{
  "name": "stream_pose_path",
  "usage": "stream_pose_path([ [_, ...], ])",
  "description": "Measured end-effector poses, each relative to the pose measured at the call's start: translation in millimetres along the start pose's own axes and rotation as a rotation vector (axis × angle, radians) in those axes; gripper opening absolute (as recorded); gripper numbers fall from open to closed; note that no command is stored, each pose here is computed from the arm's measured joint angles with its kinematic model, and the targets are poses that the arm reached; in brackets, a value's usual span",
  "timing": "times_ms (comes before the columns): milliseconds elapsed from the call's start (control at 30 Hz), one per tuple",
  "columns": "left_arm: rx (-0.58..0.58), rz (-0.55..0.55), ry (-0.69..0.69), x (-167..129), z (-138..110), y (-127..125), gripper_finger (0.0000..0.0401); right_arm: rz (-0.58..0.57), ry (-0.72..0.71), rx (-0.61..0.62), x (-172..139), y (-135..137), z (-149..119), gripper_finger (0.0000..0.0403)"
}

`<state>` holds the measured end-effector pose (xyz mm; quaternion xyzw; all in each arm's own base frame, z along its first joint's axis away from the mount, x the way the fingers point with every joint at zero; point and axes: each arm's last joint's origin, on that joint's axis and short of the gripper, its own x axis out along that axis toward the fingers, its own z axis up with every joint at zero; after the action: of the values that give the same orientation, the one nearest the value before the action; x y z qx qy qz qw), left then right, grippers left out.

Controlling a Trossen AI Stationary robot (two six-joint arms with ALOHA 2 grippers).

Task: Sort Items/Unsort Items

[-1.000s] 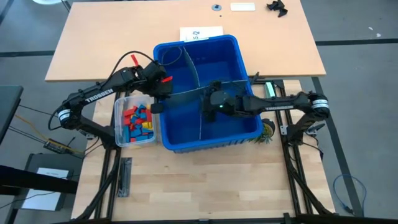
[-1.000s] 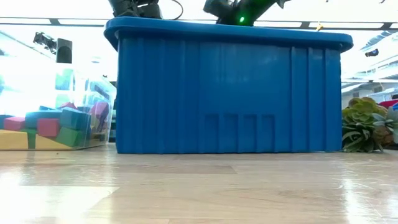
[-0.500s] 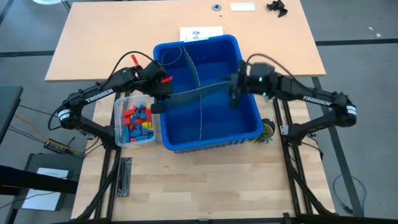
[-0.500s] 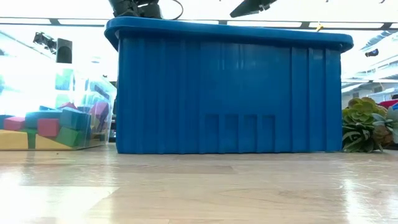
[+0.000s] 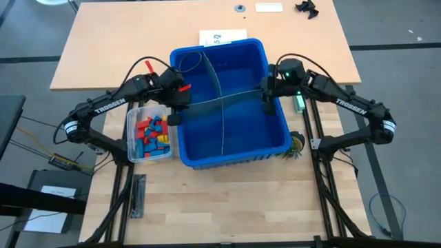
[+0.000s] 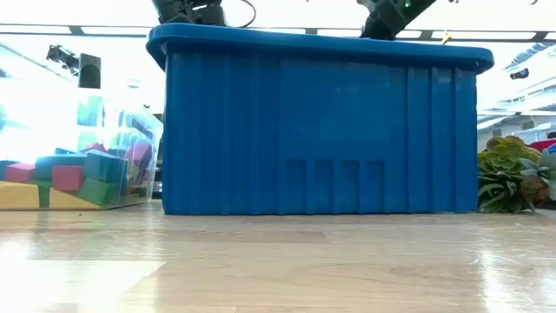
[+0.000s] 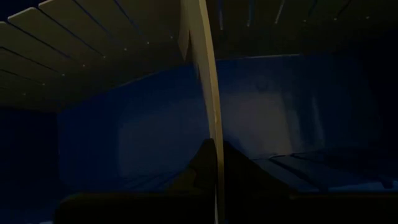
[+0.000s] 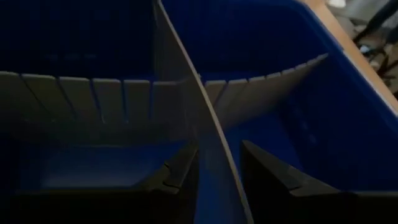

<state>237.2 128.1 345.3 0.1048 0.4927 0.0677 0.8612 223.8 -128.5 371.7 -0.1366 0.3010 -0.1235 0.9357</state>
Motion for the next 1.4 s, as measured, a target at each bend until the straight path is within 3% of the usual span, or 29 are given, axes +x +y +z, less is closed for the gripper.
stream_pose_path([
  [167, -0.001, 0.001, -0.001, 0, 0, 0, 0.0015, -0.015, 0.04, 0.017, -1, -4, -6, 0.0127],
  [500, -0.001, 0.001, -0.002, 0, 0, 0, 0.0015, 0.009, 0.122, 0.058, -15, -5, -17, 0.0198],
  [700, -0.001, 0.002, -0.003, 0, 0, 0, 0.0015, 0.005, 0.142, 0.073, -27, -5, -21, 0.0202],
  [967, -0.001, 0.002, -0.003, 0, 0, 0, 0.0015, -0.019, 0.196, 0.079, -21, -14, -29, 0.0158],
  [1233, -0.007, 0.004, -0.007, -1, 1, 0, 0.0016, -0.122, 0.261, 0.022, -21, -19, -32, 0.0022],
  [1400, -0.072, 0.015, -0.02, -7, 4, 2, 0.0016, -0.124, 0.252, 0.049, -20, -21, -33, 0.0015],
])
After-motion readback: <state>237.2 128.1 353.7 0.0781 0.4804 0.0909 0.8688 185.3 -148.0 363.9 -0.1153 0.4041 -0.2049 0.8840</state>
